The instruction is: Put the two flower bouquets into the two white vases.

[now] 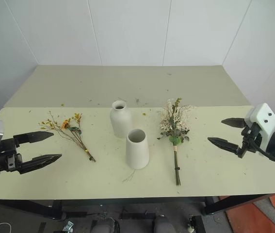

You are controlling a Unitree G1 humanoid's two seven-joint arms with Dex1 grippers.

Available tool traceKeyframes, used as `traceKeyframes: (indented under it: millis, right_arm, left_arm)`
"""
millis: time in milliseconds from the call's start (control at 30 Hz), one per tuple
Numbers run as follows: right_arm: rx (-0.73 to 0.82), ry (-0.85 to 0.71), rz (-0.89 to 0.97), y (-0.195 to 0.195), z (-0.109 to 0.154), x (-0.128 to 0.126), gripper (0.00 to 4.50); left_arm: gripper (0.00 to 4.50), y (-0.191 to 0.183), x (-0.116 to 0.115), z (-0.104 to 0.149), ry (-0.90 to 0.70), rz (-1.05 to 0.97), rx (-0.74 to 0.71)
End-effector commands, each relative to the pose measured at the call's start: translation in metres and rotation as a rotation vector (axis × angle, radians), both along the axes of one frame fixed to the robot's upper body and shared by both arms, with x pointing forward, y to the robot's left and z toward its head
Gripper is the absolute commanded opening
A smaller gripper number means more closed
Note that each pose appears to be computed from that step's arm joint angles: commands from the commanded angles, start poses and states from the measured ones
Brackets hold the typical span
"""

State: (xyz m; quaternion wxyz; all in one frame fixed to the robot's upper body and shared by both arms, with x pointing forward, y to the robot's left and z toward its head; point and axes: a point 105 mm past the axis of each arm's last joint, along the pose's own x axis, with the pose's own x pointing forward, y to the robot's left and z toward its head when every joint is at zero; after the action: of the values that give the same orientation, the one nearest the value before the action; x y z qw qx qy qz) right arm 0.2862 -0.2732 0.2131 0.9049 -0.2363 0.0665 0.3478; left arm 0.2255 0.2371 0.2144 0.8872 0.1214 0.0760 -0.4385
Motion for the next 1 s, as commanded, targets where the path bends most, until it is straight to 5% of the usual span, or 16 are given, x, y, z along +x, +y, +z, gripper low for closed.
traceKeyframes:
  millis: [33, 267, 633, 1000]
  right_arm:
    - [-0.029, -0.035, 0.004, 0.007, 0.008, 0.005, 4.46]
    - [-0.009, 0.02, -0.021, 0.021, 0.004, 0.016, 4.46]
    - [0.076, 0.555, -0.285, 0.066, -0.038, 0.047, 4.46]
    - [-0.028, 0.807, -0.336, 0.09, -0.083, 0.046, 4.46]
  left_arm:
    - [4.5, -0.006, 0.001, 0.009, -0.048, -0.033, -0.004]
    - [4.5, -0.012, 0.005, 0.012, -0.062, -0.059, -0.003]
    - [4.5, -0.022, 0.011, 0.015, -0.088, -0.104, -0.019]
    - [4.5, -0.021, 0.006, 0.016, -0.105, -0.091, -0.023]
